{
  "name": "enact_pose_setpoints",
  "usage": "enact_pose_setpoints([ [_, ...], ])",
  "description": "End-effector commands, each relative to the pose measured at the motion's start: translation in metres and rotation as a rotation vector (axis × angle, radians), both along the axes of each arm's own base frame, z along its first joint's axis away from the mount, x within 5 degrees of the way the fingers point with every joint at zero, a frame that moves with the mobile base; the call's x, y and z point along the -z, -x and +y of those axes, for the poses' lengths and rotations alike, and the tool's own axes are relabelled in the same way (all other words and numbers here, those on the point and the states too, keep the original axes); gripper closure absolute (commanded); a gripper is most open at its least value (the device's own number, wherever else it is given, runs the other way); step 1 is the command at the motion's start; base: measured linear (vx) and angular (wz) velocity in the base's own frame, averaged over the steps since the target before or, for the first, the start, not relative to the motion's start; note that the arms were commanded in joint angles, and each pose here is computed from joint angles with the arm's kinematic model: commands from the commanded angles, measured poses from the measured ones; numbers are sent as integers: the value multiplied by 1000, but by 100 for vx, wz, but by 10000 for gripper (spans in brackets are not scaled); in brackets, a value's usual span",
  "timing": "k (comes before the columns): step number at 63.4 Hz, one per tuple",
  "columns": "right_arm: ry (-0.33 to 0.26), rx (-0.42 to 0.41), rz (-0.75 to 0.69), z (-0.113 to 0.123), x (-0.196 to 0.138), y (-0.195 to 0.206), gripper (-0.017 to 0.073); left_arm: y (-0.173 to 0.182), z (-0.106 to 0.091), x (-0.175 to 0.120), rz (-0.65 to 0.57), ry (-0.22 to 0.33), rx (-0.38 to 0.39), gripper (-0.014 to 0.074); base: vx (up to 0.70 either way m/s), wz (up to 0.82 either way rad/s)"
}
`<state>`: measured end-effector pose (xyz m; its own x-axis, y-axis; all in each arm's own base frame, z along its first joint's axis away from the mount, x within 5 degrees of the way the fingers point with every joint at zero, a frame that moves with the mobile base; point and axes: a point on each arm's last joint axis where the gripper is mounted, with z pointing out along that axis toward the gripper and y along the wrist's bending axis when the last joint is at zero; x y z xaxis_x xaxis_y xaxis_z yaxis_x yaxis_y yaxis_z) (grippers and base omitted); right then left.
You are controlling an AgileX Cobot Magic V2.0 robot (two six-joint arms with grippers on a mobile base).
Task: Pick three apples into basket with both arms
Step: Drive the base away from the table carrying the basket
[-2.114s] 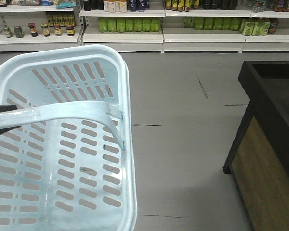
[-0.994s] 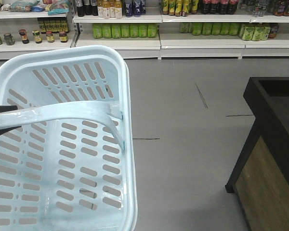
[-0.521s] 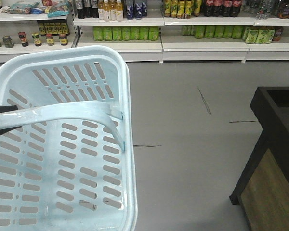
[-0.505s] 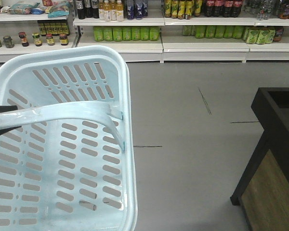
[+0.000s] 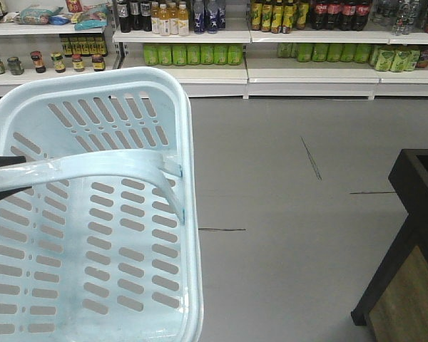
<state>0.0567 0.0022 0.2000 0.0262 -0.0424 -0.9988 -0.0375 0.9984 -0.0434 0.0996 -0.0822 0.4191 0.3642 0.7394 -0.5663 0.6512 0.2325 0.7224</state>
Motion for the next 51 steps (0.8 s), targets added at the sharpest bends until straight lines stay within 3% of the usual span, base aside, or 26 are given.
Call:
enact_pose_setpoints([
  [1,9,1,-59,0,-2,0,568,1,0,-19,-85,111,-15,600,14,-1],
  [51,9,1,-59,0,-2,0,568,1,0,-19,-85,111,-15,600,9,-9],
])
